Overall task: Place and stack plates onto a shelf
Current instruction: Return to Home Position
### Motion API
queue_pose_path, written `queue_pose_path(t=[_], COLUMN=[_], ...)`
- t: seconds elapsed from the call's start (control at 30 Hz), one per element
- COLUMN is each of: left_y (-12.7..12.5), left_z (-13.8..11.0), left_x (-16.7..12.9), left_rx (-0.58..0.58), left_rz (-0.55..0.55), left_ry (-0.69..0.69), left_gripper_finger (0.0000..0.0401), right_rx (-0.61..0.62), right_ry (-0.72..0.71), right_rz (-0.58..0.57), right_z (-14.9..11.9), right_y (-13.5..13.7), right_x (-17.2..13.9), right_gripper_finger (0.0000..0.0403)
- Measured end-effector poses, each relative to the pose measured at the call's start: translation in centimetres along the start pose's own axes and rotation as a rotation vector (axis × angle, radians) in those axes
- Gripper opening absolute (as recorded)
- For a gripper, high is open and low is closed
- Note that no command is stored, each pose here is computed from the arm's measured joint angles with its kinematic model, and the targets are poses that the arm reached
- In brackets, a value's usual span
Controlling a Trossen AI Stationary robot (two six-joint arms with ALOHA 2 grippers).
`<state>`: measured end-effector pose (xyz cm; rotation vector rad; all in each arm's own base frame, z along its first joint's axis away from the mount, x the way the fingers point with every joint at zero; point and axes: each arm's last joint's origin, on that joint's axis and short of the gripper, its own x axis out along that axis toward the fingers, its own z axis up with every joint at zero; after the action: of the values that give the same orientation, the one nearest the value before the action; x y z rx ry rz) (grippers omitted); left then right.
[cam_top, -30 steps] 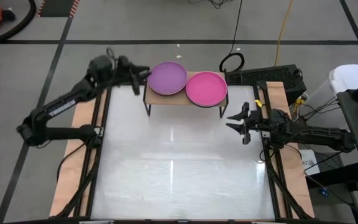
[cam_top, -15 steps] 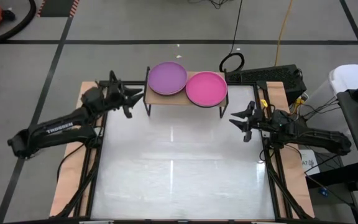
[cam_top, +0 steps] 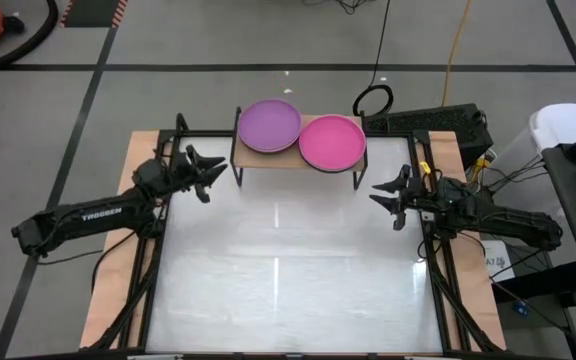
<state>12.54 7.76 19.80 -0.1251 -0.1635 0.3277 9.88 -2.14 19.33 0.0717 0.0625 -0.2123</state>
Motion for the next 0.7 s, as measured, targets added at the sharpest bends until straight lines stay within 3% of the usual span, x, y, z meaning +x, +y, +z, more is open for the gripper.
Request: queue_pose_path(t=[0.2,0.33,0.43,0.7], left_y=[0.1,0.1,0.1,0.2], left_z=[-1.9,-1.9,-1.9,-3.1], left_x=[-1.1,-1.1,-1.1,-1.1], left_rx=[-0.033,-0.034,-0.030,-0.002], left_rz=[0.003,0.002,0.002,0.020], left_ry=[-0.002,0.000,0.003,0.124], left_gripper_finger=[0.0126,0.0126,0.0126,0.0126], right_rx=[0.002,0.000,0.001,-0.001], right_ry=[0.013,-0.041,-0.138,-0.093], right_rz=[0.000,0.003,0.003,0.001], right_z=[-0.4,-2.4,-1.6,-2.1], right_y=[0.0,-0.2,-0.1,-0.2], right_x=[0.1,0.7,0.6,0.7], right_gripper_finger=[0.0130,0.0130,0.0130,0.0130])
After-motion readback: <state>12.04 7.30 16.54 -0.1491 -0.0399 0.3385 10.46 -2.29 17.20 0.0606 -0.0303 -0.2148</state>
